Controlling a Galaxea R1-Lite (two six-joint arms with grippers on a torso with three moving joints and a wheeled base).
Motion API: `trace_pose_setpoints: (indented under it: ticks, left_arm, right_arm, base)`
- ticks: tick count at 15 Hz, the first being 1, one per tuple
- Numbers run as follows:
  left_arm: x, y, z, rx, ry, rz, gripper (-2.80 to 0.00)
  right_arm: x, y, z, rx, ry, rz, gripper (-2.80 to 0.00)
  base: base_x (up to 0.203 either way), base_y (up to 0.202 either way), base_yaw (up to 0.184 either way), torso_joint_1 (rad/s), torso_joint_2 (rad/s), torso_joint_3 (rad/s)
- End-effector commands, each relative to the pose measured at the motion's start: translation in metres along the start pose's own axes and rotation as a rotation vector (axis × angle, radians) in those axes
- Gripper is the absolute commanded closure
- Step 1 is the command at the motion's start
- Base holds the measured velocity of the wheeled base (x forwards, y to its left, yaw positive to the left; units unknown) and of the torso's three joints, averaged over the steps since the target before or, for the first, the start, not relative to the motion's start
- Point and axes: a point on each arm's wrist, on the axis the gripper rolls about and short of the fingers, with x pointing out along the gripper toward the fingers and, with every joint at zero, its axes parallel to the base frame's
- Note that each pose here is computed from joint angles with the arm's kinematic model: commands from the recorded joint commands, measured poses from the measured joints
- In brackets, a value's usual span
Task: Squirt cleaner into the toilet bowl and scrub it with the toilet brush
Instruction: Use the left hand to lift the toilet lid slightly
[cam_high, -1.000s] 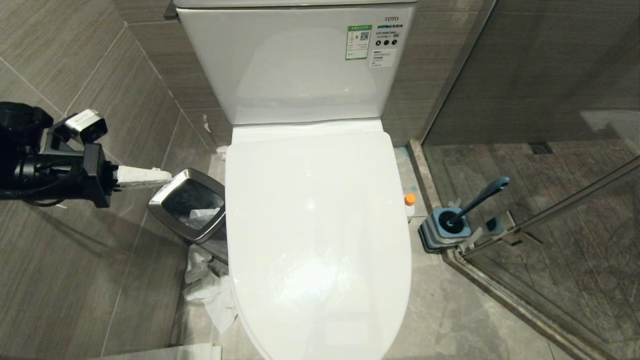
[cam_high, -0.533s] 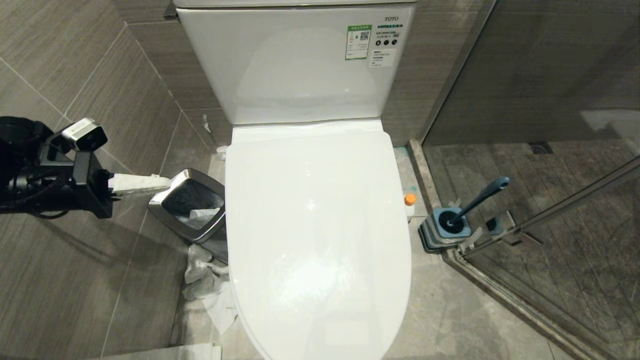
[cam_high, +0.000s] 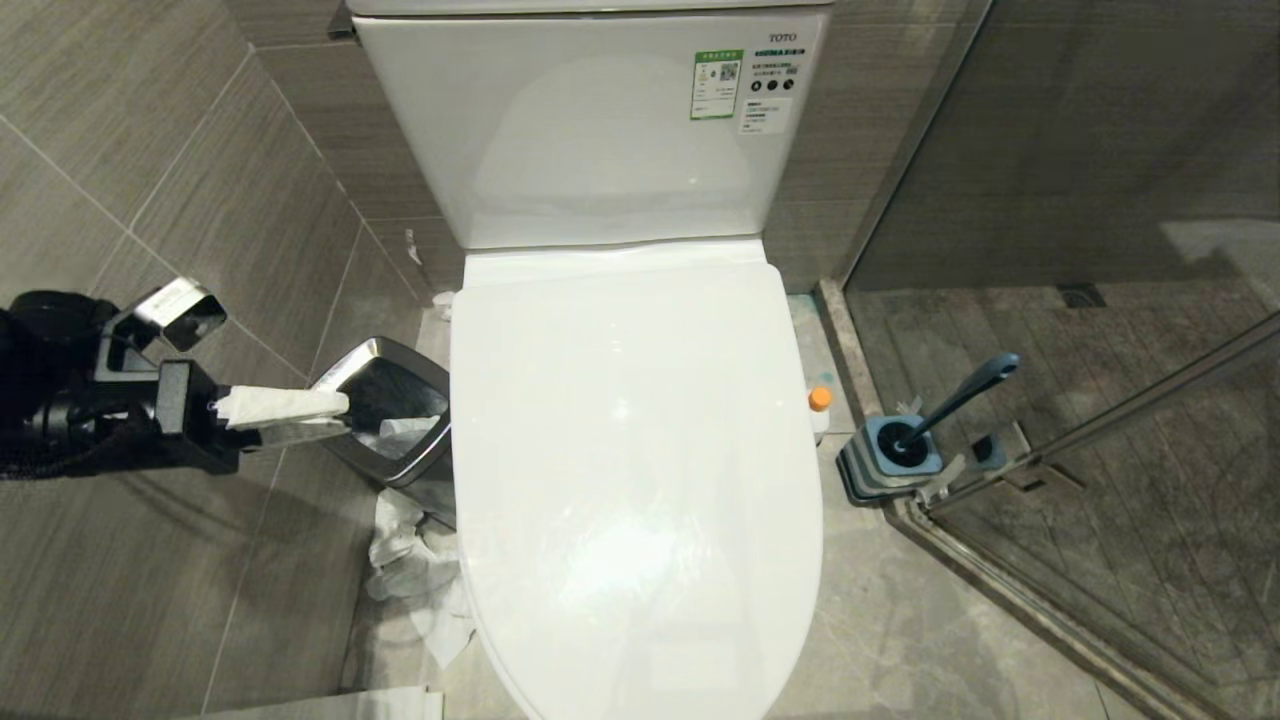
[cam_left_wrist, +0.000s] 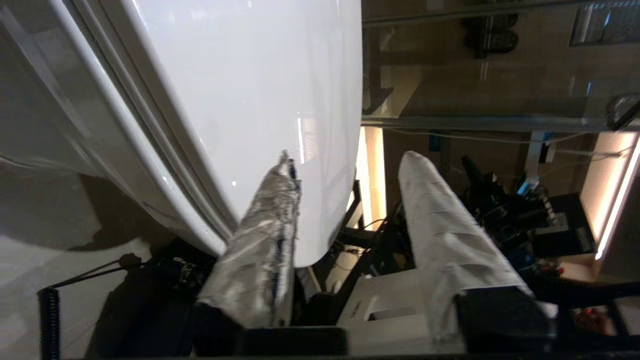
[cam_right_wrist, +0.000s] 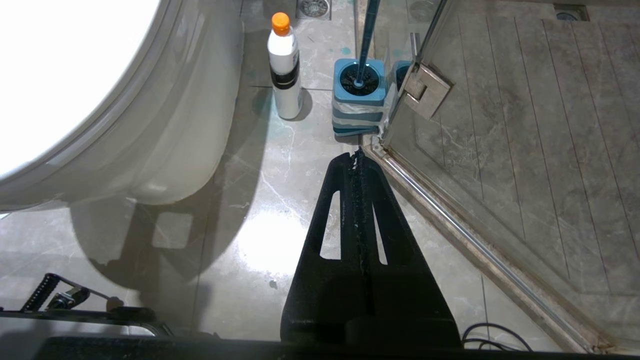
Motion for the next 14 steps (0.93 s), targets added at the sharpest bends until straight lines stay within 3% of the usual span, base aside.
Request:
trace_pose_setpoints:
  ticks: [1, 4, 8, 14]
  left_arm:
    - [0.005, 0.008, -0.016, 0.037, 0.013, -0.018, -2.8]
    - [0.013, 0.012, -0.026, 0.031, 0.039, -0.034, -2.8]
    - [0.024, 0.022, -0.04, 0.105, 0.046, -0.049, -2.8]
    - [0.034, 0.034, -0.072, 0.135, 0.052, -0.064, -2.8]
  right_arm:
    - [0.0, 0.0, 0.0, -0.001, 0.002, 0.0, 0.0]
    - [0.0, 0.0, 0.0, -0.001, 0.002, 0.0, 0.0]
    - [0.0, 0.0, 0.0, -0.001, 0.002, 0.0, 0.0]
    - [0.0, 0.0, 0.0, -0.001, 0.002, 0.0, 0.0]
  base:
    - [0.0, 0.0, 0.0, 0.0, 0.0, 0.0]
    - [0.0, 0.0, 0.0, 0.0, 0.0, 0.0]
    - [0.0, 0.0, 0.0, 0.0, 0.0, 0.0]
    - [0.0, 0.0, 0.0, 0.0, 0.0, 0.0]
